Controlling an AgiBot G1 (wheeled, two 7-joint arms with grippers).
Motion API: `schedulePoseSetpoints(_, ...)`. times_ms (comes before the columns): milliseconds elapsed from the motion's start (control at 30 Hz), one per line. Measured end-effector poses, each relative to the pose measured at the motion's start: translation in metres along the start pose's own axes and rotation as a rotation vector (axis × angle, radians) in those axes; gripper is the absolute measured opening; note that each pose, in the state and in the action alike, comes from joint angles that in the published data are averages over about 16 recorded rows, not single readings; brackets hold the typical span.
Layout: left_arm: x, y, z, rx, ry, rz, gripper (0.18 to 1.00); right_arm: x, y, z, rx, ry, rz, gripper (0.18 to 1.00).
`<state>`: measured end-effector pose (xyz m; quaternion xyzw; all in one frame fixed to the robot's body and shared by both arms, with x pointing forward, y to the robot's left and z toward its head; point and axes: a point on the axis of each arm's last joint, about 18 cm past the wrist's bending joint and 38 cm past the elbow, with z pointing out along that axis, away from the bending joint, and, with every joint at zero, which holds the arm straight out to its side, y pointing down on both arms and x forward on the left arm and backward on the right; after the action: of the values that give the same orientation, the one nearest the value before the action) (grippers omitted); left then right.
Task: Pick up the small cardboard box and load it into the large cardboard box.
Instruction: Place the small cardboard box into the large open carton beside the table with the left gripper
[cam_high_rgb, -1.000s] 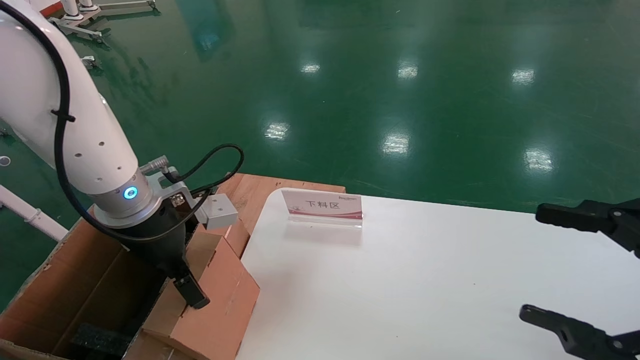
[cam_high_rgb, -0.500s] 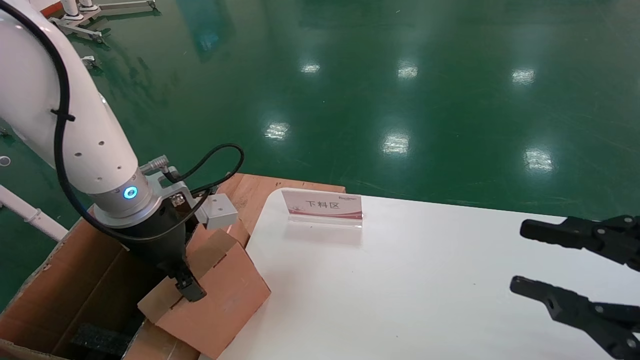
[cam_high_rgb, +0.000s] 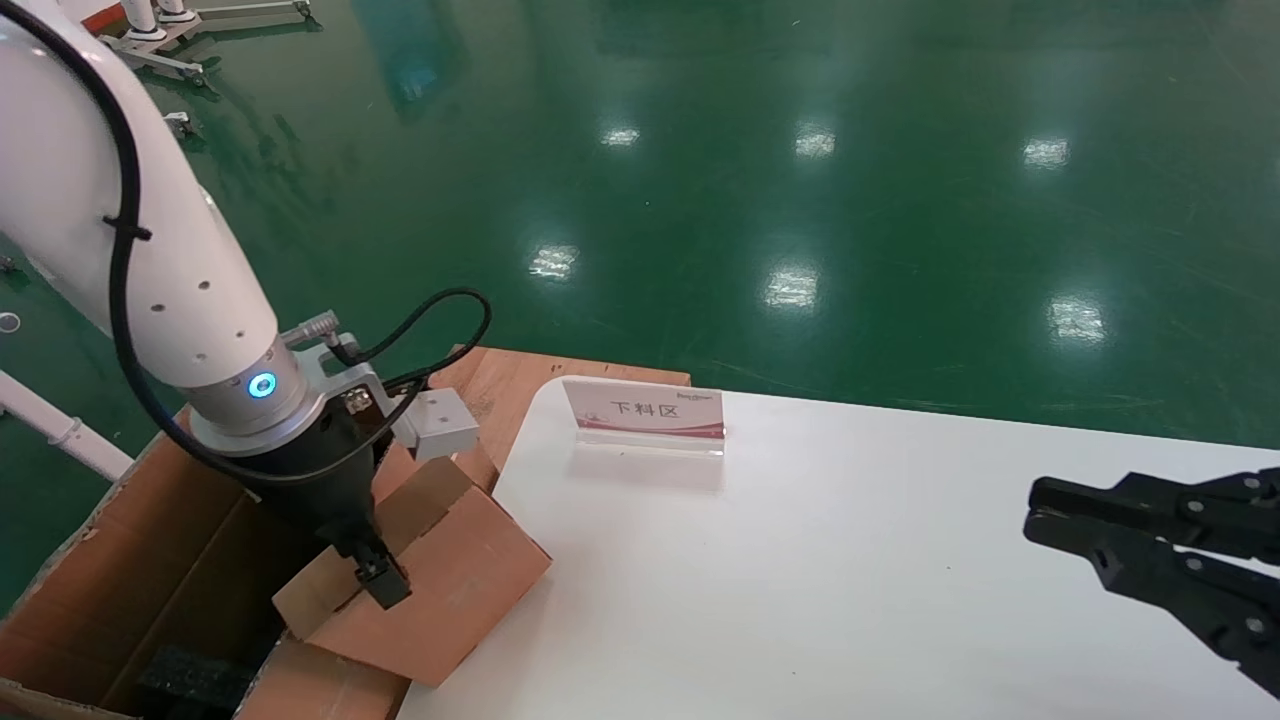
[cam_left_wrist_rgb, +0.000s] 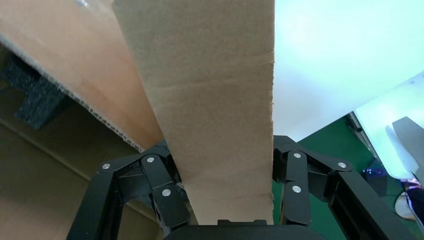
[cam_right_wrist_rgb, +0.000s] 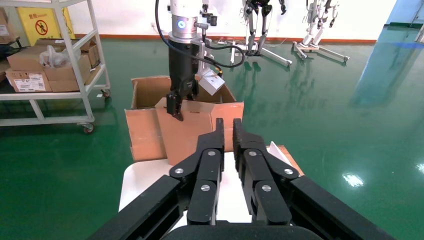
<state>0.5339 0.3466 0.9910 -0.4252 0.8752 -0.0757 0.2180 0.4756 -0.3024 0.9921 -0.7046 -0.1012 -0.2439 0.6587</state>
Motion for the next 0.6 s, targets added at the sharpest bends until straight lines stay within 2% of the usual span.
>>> schedulePoseSetpoints(233, -0.001, -0.015, -0.041, 0.119, 0.002, 0.018, 0.278, 0.0, 0.0, 0.0, 0.0, 0.0, 0.0, 0.233)
schedulePoseSetpoints(400, -0.008, -0.02, -0.086, 0.207, -0.039, 0.021, 0.266, 0.0, 0.0, 0.0, 0.0, 0.0, 0.0, 0.205)
schedulePoseSetpoints(600, -0.024, -0.013, -0.143, 0.286, -0.127, -0.005, 0.261, 0.0, 0.0, 0.0, 0.0, 0.0, 0.0, 0.192)
